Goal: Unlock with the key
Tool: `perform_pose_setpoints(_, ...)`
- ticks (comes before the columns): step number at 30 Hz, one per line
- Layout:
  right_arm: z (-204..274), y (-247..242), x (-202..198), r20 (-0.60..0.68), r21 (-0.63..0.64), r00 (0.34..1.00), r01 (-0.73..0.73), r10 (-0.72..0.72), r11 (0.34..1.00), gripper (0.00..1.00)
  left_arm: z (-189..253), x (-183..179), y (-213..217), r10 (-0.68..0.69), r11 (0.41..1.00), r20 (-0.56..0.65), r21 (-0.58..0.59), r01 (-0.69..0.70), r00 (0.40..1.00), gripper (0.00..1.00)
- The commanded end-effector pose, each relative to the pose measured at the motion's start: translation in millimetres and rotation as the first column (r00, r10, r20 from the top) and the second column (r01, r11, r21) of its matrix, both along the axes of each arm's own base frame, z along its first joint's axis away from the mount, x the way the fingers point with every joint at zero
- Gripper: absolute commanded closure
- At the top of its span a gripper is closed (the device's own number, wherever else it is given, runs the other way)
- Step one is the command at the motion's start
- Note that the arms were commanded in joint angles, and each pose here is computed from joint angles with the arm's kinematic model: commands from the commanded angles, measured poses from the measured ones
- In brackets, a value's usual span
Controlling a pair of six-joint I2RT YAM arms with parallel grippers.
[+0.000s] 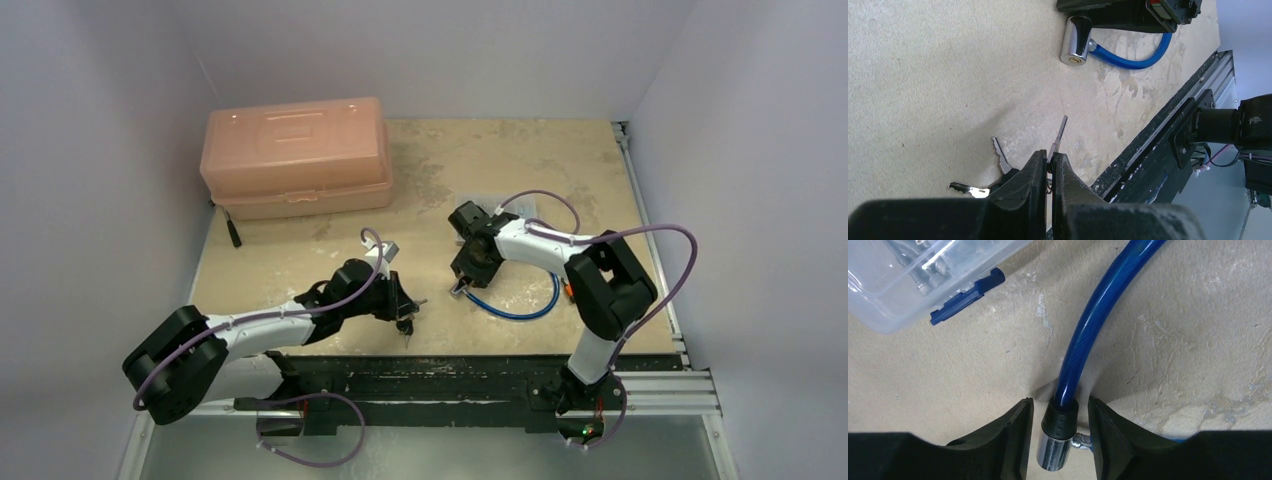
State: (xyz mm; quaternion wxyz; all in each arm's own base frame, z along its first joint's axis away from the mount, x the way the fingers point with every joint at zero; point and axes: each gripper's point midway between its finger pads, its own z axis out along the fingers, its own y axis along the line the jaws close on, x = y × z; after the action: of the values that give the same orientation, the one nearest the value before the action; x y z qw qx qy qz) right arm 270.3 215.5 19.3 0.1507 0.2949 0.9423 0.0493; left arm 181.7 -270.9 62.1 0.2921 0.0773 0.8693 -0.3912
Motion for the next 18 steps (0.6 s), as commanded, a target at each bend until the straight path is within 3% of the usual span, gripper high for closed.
perform_pose_setpoints(1,-3.2,2.3,2.5,-0.021,-0.043,1.000,-0.008,0.007,0.999,0.48,10.5,4.3,-10.9,-0.015,0.999,0.035,-0.047,0.017,0.999,1.00)
perform_pose_setpoints(7,-1.8,0.0,-4.7,-0.073,-0.120,0.997,-0.018,0.009,0.993,0.45,7.2,4.6,-10.8,-0.013,0.999,0.037,-0.043,0.014,0.999,1.00)
perform_pose_setpoints(13,-1.7,2.2,-14.2,-0.086,-0.162,0.996,-0.023,0.009,0.986,0.49,6.2,4.1,-9.0,-0.016,0.999,0.046,-0.036,0.018,0.999,1.00)
perform_pose_setpoints(16,-6.9,4.1,-16.0,-0.097,-0.168,0.995,-0.029,0.013,0.985,0.54,5.4,3.1,-7.5,-0.017,0.999,0.050,-0.035,0.019,0.999,1.00)
perform_pose_setpoints(18,-9.8,6.4,-15.8,-0.101,-0.166,0.995,-0.035,0.019,0.985,0.64,4.5,1.7,-6.3,-0.018,0.999,0.050,-0.034,0.020,0.999,1.00)
